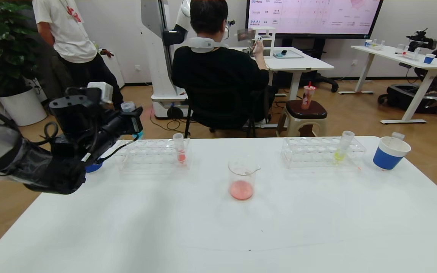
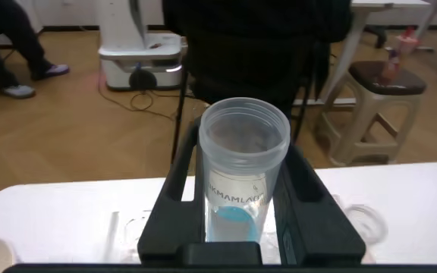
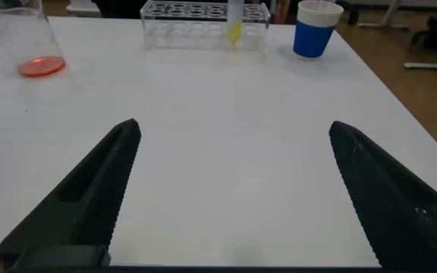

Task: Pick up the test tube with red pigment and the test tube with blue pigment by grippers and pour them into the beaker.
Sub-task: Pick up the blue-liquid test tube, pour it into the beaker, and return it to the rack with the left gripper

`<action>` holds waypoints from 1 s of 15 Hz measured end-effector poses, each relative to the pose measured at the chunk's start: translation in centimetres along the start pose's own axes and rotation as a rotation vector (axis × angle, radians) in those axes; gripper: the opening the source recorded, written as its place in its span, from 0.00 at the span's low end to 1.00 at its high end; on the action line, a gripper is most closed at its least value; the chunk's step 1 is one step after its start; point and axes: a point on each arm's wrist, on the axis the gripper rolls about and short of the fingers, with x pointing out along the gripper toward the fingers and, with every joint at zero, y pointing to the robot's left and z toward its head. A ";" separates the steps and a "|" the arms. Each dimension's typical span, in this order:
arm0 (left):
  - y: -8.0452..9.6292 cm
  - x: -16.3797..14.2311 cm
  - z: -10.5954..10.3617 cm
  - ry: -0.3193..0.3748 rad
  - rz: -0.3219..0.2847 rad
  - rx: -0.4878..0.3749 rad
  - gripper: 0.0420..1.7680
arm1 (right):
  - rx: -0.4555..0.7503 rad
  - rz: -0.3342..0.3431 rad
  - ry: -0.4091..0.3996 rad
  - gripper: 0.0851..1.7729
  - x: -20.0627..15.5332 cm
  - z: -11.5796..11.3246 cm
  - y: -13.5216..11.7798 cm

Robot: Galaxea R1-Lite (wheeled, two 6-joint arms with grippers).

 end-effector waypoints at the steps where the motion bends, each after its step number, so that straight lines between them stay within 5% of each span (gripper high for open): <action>1: -1.1 -0.3 0.6 -0.003 -0.065 0.009 0.27 | 0.000 0.000 0.000 0.98 0.0 0.0 0.0; 6: -8.2 -1.1 2.9 -0.097 -0.500 0.091 0.27 | 0.000 -0.001 0.000 0.98 0.0 0.0 0.0; 7: -9.2 -1.2 3.0 -0.115 -0.549 0.115 0.27 | 0.000 0.000 0.000 0.98 0.0 0.0 0.0; 11: -12.0 -0.8 1.9 -0.178 -0.645 0.302 0.27 | 0.000 0.001 0.000 0.98 0.0 0.0 0.0; 15: -12.9 0.4 -0.3 -0.297 -0.713 0.522 0.27 | 0.000 0.000 0.000 0.98 0.0 0.0 0.0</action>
